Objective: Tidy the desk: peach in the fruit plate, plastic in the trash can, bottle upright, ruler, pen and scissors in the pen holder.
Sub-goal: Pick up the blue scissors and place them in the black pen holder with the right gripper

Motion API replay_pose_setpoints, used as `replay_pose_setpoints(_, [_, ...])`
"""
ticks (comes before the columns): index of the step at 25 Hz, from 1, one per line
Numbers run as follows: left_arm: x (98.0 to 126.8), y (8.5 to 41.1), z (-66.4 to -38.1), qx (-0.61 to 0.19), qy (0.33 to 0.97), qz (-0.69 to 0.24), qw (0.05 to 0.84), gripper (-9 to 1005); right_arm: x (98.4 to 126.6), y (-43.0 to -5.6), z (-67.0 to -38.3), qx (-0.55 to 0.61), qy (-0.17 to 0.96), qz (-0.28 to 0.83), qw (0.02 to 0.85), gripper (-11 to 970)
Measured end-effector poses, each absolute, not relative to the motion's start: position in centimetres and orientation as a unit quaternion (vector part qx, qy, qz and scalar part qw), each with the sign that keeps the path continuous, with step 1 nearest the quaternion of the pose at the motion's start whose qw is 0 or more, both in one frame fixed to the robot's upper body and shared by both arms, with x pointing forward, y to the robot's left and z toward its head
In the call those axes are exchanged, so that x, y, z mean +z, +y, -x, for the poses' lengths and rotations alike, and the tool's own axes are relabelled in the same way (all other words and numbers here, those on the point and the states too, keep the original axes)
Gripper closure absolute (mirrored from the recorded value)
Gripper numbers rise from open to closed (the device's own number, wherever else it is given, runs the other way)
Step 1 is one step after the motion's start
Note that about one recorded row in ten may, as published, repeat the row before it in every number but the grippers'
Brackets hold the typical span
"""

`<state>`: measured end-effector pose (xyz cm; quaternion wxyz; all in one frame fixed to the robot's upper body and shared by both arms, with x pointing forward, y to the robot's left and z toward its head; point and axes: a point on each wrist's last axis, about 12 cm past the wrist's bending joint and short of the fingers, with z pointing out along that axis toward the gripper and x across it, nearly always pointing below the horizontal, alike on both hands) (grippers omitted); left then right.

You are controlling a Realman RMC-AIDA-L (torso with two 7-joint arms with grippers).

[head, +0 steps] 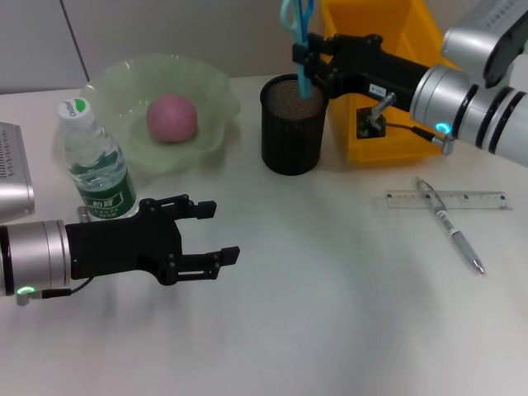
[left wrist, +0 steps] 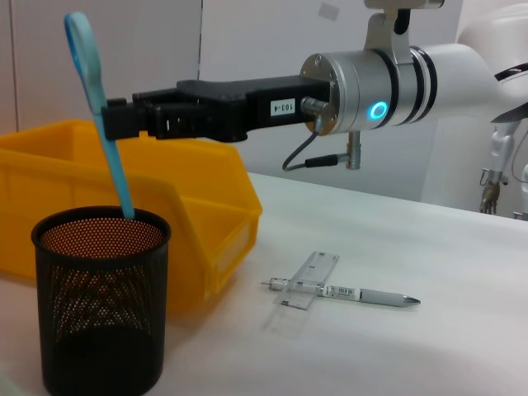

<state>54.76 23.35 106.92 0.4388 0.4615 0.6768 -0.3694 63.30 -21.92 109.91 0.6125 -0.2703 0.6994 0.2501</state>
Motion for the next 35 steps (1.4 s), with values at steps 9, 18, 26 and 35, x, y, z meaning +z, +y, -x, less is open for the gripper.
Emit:
replay_pose_setpoints(9, [106.9, 23.3, -54.8, -0.369, 0.676, -0.462, 0.439, 198, 109.0, -21.2, -63.3, 0.240, 0.716, 0.281, 0.592, 700])
replay_pose_setpoints(18, [106.9, 23.3, -54.8, -0.369, 0.677, -0.462, 0.439, 199, 108.9, -21.2, -63.2, 0.243, 0.718, 0.277, 0.591, 671])
replay_pose_setpoints(26, [106.9, 23.4, -54.7, -0.370, 0.676, -0.462, 0.439, 199, 108.8, -21.2, -63.2, 0.244, 0.718, 0.275, 0.591, 645])
replay_pose_setpoints(35, [106.9, 23.4, -54.7, -0.371, 0.676, -0.462, 0.439, 199, 108.7, -21.5, -63.0, 0.242, 0.720, 0.271, 0.591, 574])
